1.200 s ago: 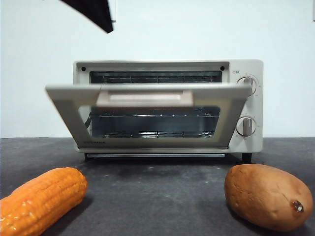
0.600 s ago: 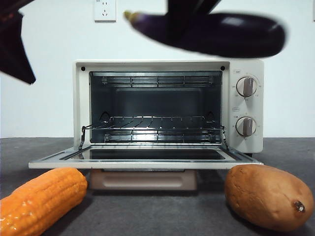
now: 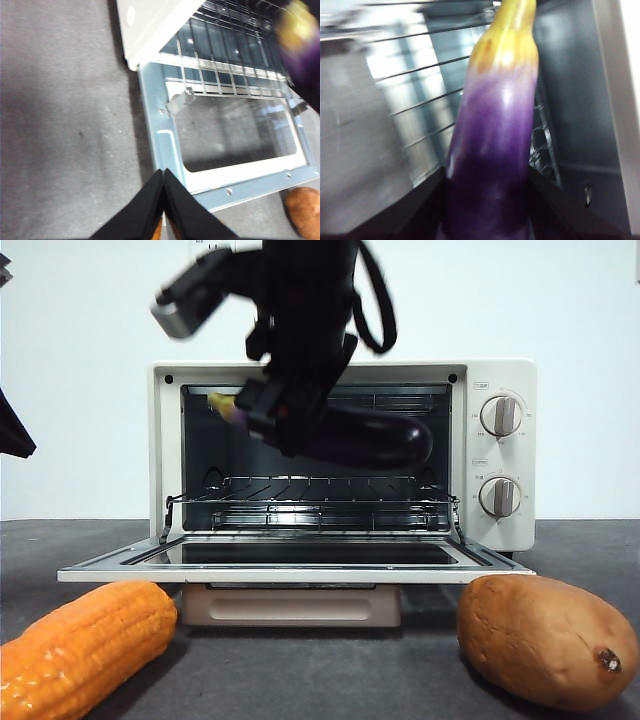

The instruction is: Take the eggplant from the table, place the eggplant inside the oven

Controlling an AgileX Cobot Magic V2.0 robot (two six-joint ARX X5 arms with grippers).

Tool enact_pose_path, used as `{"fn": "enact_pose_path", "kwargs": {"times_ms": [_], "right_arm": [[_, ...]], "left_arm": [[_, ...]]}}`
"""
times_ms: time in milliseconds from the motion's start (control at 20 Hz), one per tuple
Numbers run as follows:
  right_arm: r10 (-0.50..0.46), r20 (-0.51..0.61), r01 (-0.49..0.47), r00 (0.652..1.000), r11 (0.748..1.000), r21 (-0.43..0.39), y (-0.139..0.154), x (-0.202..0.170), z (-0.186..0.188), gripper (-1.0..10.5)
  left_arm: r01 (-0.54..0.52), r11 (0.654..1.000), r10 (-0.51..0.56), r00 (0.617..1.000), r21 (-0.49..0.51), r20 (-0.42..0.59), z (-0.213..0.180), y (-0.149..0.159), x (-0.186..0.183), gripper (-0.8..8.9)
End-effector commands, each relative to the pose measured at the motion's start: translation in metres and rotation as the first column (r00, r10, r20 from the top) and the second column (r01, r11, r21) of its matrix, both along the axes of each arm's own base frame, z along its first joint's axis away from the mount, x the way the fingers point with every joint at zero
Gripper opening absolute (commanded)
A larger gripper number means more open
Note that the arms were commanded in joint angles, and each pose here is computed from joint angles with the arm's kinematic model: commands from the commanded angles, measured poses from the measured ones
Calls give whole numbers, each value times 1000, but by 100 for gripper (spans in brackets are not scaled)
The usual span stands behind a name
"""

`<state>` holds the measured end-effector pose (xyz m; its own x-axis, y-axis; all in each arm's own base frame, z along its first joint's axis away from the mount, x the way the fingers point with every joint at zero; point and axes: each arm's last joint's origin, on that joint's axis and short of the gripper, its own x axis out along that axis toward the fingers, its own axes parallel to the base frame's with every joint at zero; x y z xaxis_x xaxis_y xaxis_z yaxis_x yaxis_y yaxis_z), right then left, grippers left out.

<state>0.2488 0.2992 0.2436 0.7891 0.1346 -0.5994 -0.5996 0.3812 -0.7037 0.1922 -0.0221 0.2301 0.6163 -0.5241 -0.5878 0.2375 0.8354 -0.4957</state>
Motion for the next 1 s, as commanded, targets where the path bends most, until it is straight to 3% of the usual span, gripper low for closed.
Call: {"fn": "enact_pose_path", "kwargs": {"times_ms": [50, 350, 600, 1000], "right_arm": [[26, 40, -24, 999, 999, -40, 6, 14, -7, 155], [-4, 41, 7, 999, 997, -76, -2, 37, -23, 164], [-24, 35, 26, 999, 998, -52, -3, 37, -23, 279], [-59, 17, 59, 998, 998, -5, -3, 36, -24, 280]], "left_arm": [[12, 1000, -12, 1000, -10, 11, 1, 0, 2, 4], [24, 1000, -24, 1000, -18, 12, 1, 0, 2, 4], [24, 1000, -24, 1000, -18, 12, 1, 0, 2, 4], [24, 1000, -24, 1000, -18, 14, 1, 0, 2, 4]]}}
